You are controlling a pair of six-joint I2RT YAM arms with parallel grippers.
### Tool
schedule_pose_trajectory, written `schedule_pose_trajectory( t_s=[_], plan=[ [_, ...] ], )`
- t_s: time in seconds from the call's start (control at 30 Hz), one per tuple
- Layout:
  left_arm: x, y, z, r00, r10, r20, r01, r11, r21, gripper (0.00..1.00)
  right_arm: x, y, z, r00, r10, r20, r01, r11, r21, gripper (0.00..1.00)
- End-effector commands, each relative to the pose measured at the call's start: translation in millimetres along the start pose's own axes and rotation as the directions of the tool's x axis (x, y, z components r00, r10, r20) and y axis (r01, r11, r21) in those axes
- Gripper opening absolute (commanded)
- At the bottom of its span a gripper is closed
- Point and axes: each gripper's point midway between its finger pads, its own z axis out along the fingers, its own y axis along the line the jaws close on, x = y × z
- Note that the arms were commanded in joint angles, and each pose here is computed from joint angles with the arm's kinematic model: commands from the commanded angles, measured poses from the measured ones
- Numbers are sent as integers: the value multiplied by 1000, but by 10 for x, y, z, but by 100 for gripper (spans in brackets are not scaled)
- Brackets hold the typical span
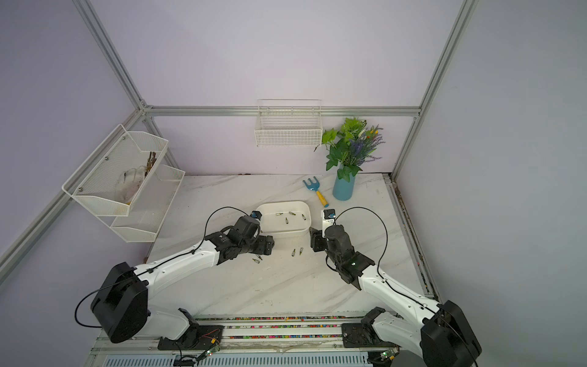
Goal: Put the bit on the desktop into the storage box
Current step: Pick up the screwdriver bit from the center of the board.
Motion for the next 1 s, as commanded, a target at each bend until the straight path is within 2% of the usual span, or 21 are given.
schedule_pose_trajectory(
  t_s=[0.0,0.07,0.23,0.27,0.53,0.63,0.97],
  plan=[
    [65,-39,72,998,-4,-63,3,1000,-15,88,-207,-100,-95,994,38,100,-42,998,41,72],
    [81,-42,129,997,-4,-80,2,1000,-25,86,-237,-135,-148,990,51,129,-58,997,49,77],
    [126,13,265,994,-4,-106,-4,998,-70,83,-298,-270,-279,975,90,204,-110,990,87,98],
    [137,24,291,994,-2,-112,-7,997,-78,82,-305,-294,-302,971,96,219,-119,988,94,100],
    [189,84,459,989,11,-148,-30,992,-124,71,-335,-342,-366,962,100,255,-130,986,102,100],
    [208,103,519,987,14,-158,-36,990,-139,64,-328,-338,-356,963,98,252,-126,987,101,100],
    [248,93,633,983,17,-181,-43,989,-142,51,-323,-346,-364,962,95,258,-125,987,102,100]
  ],
)
